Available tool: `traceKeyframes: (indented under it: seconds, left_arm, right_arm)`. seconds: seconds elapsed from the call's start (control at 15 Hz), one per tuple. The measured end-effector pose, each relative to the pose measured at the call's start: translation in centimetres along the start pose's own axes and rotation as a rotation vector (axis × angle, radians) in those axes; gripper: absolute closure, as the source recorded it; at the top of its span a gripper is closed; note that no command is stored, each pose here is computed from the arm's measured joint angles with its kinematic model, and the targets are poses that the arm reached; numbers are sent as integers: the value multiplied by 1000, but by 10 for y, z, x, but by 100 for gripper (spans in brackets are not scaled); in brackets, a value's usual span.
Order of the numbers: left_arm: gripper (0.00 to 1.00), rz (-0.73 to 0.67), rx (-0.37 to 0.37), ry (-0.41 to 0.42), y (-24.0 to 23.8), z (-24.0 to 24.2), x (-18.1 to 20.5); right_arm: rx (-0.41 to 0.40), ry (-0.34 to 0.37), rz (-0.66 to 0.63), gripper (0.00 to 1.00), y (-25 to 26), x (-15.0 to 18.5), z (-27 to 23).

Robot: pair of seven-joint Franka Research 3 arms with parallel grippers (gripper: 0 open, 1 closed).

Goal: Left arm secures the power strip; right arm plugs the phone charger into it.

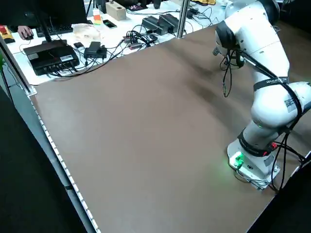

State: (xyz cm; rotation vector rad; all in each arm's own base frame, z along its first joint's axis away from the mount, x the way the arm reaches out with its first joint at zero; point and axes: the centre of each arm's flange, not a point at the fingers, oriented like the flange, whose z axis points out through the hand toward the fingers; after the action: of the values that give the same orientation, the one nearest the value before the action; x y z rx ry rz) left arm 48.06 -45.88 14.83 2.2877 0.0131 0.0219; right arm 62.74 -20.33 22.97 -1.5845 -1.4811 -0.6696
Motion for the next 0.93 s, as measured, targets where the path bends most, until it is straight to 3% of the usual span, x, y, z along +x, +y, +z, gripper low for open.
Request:
traceKeyframes:
  seconds: [0.47,0.53,0.93]
  left_arm:
    - [99,0,0,0,0,0,0]
    - [99,0,0,0,0,0,0]
    - [99,0,0,0,0,0,0]
  right_arm:
    - [-14,-208,207,52,-7,134,-21]
    - [-33,-247,282,52,-11,167,-21]
    - [-83,-387,504,52,-16,254,8]
